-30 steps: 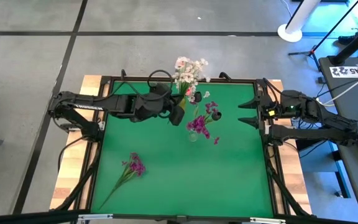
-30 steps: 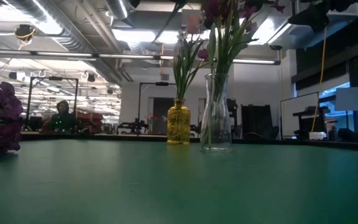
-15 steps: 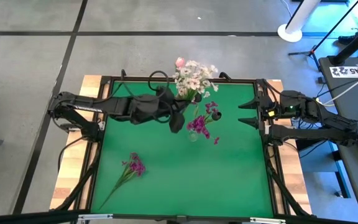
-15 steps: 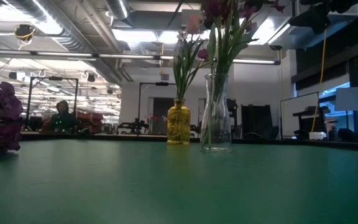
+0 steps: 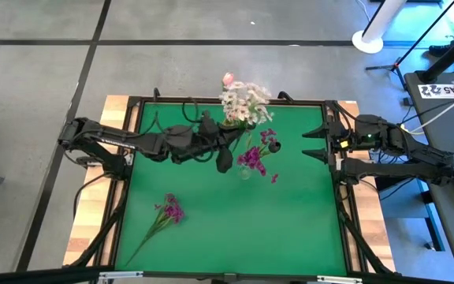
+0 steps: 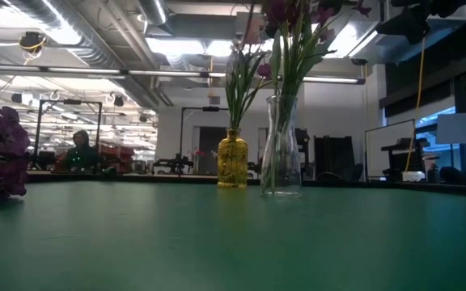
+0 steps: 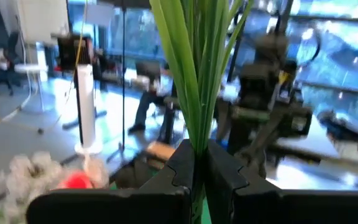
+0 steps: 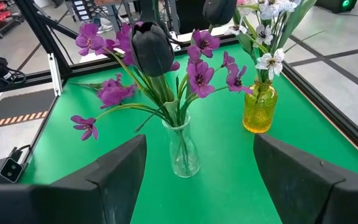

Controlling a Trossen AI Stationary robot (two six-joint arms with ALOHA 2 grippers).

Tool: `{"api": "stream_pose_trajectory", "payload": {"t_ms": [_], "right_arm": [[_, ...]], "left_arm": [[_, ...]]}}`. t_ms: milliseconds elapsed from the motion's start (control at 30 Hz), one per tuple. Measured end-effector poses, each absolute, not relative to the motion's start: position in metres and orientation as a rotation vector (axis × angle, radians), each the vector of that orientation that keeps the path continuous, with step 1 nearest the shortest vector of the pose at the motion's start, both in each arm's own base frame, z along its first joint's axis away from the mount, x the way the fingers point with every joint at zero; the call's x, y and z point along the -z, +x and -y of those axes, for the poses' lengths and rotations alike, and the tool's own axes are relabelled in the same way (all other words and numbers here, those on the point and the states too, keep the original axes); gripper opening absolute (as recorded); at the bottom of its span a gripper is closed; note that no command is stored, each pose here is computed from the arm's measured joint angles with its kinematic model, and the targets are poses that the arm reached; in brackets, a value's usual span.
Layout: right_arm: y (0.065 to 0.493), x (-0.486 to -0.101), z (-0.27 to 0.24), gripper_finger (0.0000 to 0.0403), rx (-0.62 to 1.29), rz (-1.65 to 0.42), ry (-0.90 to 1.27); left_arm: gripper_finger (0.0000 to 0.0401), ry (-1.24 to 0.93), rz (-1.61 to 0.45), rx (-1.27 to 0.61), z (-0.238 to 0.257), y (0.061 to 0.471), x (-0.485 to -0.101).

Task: Sort flowers into vase by color
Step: Put the white flowers into the yellow vase

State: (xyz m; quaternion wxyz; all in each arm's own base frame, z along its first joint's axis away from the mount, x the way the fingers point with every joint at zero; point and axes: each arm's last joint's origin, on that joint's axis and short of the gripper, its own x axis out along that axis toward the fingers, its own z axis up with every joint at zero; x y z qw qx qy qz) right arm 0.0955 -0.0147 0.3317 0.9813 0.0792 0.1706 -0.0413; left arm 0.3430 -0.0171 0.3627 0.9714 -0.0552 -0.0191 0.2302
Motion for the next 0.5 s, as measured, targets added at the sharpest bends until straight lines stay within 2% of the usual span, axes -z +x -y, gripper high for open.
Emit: {"api": "stream_pose_trajectory", "payload": {"t_ms": [267,400,500], "right_arm": [[0.095,-0.332,0.015,0.0296,0.083,-0.345,0.155],[0.096,-0.332,0.015,0.0296,0.083,-0.339,0.154],[0.096,-0.332,0.015,0.0296,0.083,-0.336,0.153]], "left_arm": [[0.0013,-0.015,0.067,-0.463,0.027,0.321,-0.375],[0.0013,0.047,0.074,-0.544,0.026,0.307,-0.388],[0.0013,0.075,0.051,-0.58,0.017,0.301,-0.381]]}}
